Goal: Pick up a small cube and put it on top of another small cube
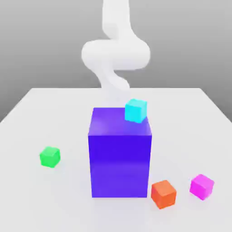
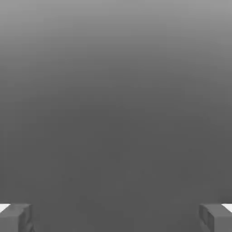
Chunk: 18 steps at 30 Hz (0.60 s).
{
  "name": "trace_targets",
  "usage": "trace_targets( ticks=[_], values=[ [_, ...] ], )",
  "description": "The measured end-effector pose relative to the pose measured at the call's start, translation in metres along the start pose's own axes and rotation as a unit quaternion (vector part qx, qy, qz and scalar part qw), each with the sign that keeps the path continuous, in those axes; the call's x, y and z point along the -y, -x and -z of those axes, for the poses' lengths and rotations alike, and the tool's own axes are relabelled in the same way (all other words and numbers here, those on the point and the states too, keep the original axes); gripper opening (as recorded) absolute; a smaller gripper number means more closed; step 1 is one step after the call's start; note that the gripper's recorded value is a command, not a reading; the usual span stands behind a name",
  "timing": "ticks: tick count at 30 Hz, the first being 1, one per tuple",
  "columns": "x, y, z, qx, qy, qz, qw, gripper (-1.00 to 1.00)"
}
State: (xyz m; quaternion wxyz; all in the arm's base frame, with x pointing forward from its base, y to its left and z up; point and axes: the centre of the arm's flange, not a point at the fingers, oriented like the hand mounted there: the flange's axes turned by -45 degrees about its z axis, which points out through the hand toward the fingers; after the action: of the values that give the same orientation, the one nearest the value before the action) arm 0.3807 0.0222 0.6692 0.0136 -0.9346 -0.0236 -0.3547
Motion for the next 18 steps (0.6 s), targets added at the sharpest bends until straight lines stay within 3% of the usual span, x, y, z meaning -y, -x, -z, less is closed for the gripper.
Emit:
trace_targets(
  ticks=[9, 18],
  values=[
    [0.097, 0.06, -0.179, 0.135, -0.063, 0.096, 0.984, 0.0],
    [0.198, 0.199, -0.3, 0.258, -0.1, 0.21, 0.938, 0.0]
  ],
)
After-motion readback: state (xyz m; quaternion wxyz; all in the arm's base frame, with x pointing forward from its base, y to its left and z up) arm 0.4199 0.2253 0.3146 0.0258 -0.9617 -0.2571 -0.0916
